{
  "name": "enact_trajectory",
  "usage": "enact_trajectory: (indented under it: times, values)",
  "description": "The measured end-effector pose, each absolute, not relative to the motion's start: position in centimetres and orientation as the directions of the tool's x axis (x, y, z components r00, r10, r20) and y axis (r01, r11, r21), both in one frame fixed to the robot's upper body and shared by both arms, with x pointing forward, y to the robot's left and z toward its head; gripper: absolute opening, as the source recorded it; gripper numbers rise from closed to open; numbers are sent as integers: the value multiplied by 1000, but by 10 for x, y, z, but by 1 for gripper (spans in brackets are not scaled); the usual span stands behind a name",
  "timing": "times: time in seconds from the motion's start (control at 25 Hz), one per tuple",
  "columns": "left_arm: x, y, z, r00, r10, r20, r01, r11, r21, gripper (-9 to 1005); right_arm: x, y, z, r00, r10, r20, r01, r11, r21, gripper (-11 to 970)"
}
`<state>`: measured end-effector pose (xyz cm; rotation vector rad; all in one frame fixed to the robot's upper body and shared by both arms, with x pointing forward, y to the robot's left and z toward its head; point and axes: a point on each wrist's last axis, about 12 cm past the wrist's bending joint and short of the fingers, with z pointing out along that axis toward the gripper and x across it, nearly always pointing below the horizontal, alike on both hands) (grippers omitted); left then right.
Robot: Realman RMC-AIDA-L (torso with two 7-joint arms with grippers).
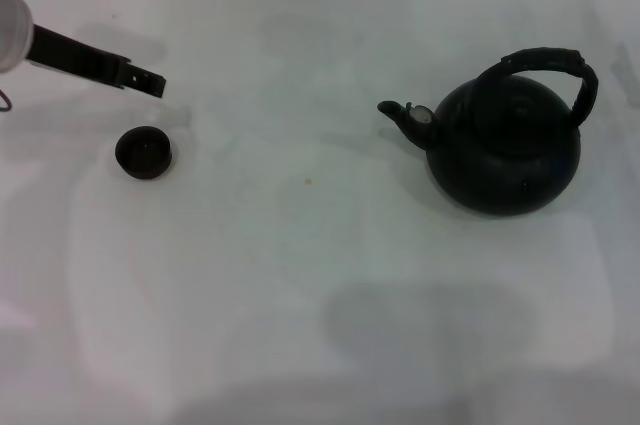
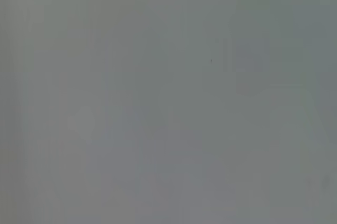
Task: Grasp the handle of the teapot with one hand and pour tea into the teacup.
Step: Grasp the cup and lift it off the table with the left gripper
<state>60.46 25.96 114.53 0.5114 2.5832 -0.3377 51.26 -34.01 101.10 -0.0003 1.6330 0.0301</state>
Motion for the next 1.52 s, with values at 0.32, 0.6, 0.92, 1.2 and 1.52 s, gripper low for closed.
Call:
enact_trajectory:
  times: [0.32, 0.6, 0.92, 1.2, 1.52]
  values:
    - [602, 252, 1130, -832, 320, -453, 427, 891, -156, 872, 515, -339, 1012, -58, 20, -998, -23, 1000, 21, 832]
    - [600, 253, 1123, -841, 323, -435, 422, 894, -152, 872, 515, -339, 1012, -58, 25, -998, -23, 999, 26, 829]
    - [601, 252, 1121, -837, 332, -435, 427, 894, -139, 872, 515, -338, 1011, -66, 27, -997, -22, 999, 28, 825]
    - [605, 246, 1115, -838, 328, -436, 425, 893, -146, 871, 515, -338, 1011, -67, 27, -997, -21, 999, 28, 822]
    - [606, 240, 1112, -845, 343, -411, 436, 886, -158, 871, 515, -338, 1011, -67, 27, -997, -21, 999, 29, 819]
